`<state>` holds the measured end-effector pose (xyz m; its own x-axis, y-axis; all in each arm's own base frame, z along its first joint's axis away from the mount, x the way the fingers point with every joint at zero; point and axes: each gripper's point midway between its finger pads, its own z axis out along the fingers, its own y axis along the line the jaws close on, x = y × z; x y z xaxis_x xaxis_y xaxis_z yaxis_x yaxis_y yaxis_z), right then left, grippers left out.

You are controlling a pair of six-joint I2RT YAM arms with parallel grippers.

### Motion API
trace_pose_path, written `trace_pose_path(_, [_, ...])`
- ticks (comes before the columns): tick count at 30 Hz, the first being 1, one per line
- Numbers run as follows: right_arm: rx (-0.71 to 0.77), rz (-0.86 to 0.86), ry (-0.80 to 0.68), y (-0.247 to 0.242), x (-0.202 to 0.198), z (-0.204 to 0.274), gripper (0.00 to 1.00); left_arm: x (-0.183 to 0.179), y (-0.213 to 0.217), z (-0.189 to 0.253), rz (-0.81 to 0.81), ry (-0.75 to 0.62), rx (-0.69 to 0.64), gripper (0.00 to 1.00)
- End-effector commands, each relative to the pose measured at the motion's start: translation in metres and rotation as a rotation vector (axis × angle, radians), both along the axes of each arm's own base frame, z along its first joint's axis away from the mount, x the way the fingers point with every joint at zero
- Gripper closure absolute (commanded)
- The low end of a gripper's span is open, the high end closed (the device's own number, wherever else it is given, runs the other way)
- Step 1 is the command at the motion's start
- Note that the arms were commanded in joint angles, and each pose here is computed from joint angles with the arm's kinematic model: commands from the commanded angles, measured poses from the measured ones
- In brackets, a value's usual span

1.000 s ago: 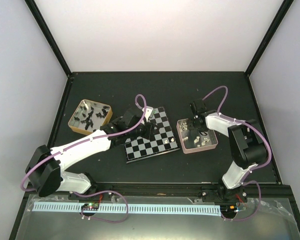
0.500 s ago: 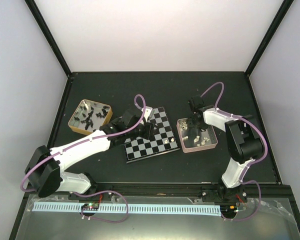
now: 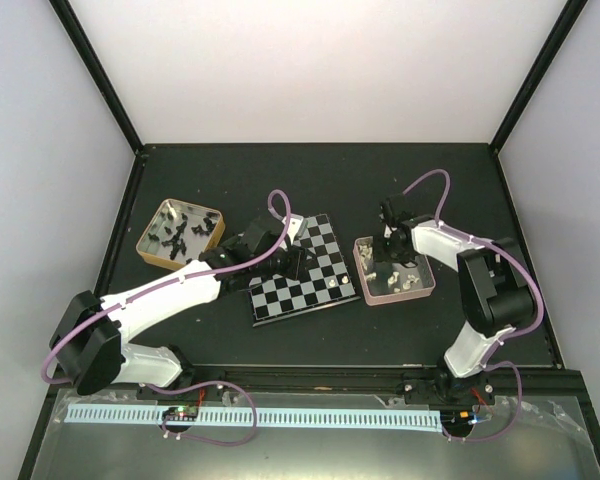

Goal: Set up the chess pieces on the board
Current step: Pick up the chess piece from the storage box.

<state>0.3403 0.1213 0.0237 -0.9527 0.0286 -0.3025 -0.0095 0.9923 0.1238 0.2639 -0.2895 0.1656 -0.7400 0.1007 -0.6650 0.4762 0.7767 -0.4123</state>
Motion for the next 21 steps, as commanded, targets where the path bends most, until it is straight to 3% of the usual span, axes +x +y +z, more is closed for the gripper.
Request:
trace_pose_path(1, [-0.019,-0.018,-0.019,-0.006,0.002,0.011,0.54,0.001,-0.002,0.012,-0.009,-0.021,-0.038,0.60])
trace_pose_path(7, [-0.050,0.018,0.002,-0.006,0.008,0.008,0.51,0.001,-0.002,0.011,-0.009,-0.020,-0.038,0.60])
trace_pose_path(21, [-0.057,0.064,0.065,0.000,0.001,-0.011,0.76,0.002,-0.001,0.013,-0.002,-0.019,-0.047,0.60])
